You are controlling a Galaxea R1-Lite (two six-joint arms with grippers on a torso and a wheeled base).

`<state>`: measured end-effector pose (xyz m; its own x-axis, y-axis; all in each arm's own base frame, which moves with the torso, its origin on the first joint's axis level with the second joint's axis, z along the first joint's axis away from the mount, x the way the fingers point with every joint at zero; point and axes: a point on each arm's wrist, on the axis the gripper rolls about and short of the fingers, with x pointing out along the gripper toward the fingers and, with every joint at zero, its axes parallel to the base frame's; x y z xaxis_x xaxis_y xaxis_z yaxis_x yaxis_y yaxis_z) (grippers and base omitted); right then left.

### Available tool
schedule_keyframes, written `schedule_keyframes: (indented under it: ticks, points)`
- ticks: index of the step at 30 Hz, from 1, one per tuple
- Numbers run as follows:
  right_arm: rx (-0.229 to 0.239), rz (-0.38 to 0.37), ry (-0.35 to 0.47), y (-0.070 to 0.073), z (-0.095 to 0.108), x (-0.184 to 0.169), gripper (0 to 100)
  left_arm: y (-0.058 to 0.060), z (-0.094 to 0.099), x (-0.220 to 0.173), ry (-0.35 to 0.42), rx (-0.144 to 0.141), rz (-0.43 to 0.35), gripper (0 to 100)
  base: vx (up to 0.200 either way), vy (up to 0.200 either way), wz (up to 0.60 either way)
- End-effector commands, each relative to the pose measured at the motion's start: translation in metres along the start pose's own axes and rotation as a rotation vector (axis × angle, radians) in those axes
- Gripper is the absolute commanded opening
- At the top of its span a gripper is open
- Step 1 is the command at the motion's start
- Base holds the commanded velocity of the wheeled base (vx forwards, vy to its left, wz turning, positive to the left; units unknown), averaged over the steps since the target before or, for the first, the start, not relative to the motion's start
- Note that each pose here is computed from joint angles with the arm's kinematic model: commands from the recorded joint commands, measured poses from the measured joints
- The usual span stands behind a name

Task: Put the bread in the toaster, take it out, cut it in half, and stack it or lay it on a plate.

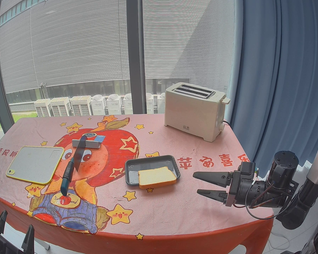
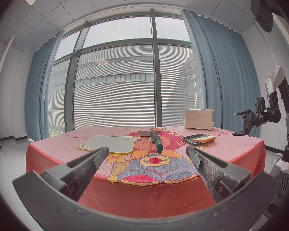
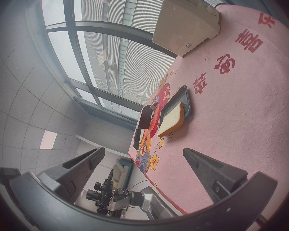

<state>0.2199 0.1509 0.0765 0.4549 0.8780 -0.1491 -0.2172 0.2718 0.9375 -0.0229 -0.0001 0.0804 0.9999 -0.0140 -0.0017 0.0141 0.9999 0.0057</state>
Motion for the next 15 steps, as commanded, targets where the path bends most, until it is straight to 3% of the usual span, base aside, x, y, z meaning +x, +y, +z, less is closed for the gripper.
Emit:
schedule_keyframes:
  ticks: [1, 5, 15]
  points:
    - [0.043, -0.006, 0.007, -0.009, 0.000, 0.007, 100, 0.000, -0.005, 0.000, 0.001, 0.000, 0.000, 100, 0.000, 0.000, 0.00]
    - [0.086, -0.001, 0.005, -0.009, 0.002, 0.010, 100, 0.000, -0.005, 0.000, 0.001, 0.000, 0.000, 100, 0.000, 0.000, 0.00]
    - [0.125, -0.015, -0.001, -0.016, 0.005, 0.018, 100, 0.000, -0.005, 0.000, 0.001, 0.000, 0.000, 100, 0.000, 0.000, 0.00]
